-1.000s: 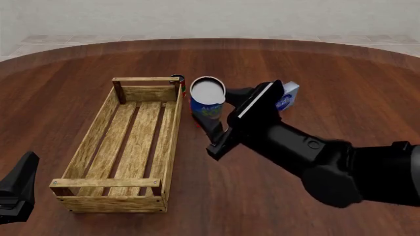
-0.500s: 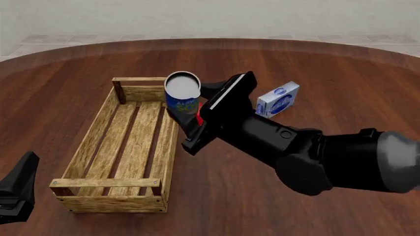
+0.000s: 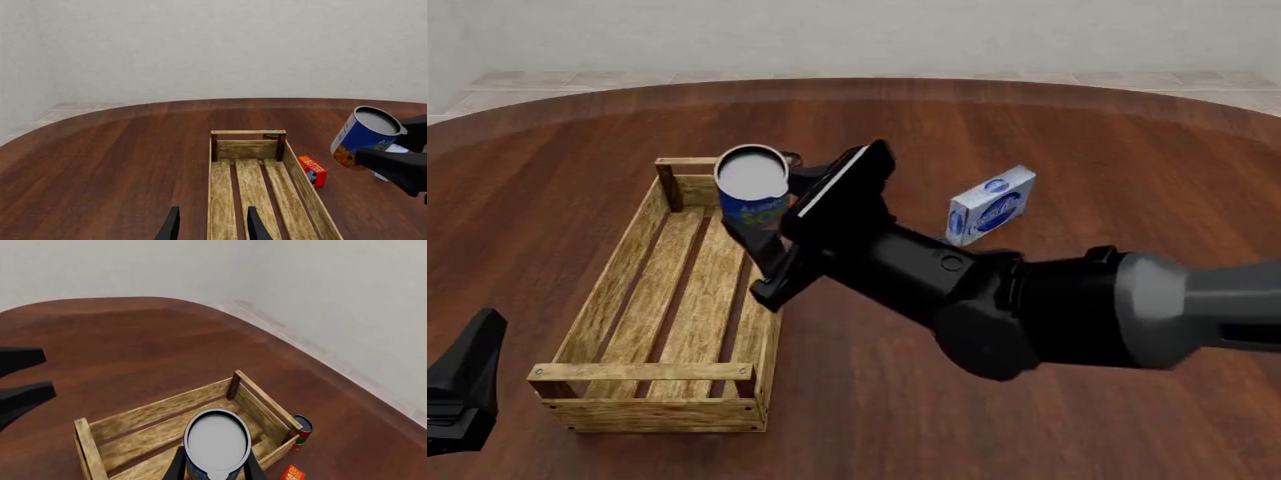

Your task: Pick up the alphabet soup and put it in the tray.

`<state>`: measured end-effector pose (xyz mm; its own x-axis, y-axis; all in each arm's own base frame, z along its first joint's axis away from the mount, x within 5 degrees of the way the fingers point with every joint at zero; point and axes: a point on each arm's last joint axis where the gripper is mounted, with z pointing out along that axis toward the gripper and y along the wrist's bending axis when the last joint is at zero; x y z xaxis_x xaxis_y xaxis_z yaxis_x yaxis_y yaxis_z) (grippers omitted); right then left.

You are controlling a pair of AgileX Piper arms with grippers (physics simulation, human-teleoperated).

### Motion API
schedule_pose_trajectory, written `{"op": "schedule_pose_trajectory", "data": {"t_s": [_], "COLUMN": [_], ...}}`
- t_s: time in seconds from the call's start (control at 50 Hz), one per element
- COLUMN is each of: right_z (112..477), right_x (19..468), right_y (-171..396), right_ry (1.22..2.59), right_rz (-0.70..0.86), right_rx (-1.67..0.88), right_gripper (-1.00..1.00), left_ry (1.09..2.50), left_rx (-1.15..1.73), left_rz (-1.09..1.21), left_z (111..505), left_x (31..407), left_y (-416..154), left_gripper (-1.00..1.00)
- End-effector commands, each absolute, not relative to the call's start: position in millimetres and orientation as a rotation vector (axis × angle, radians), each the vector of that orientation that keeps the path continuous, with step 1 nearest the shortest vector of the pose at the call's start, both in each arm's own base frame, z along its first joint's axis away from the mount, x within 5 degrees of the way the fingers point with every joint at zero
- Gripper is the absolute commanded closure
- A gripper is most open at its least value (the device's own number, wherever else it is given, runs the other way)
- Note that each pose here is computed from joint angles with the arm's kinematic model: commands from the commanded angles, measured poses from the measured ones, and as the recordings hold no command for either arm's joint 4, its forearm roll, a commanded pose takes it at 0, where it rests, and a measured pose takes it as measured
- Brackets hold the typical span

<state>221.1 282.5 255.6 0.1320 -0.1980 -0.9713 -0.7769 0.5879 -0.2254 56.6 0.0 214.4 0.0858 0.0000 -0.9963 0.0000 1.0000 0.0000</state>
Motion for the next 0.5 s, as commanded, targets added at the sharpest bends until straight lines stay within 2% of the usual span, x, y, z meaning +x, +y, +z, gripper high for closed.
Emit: {"op": "schedule_pose_trajectory", "data": {"t_s": [0.02, 0.5], "right_z": [258, 249], "right_x": [226, 229], "right_y": [297, 326], "right_ry": [1.397, 1.388], "right_rz": [0.541, 0.578], "right_rx": [-0.889, -0.911], "right_gripper": [1.00, 1.00], "left_ry": [1.485, 1.485], "left_rx": [0.000, 0.000], "left_rz": [0.000, 0.000], "left_z": [214, 214], "left_x": [57, 57], "left_y": [0, 0], "left_gripper": [-1.00, -1.00]}}
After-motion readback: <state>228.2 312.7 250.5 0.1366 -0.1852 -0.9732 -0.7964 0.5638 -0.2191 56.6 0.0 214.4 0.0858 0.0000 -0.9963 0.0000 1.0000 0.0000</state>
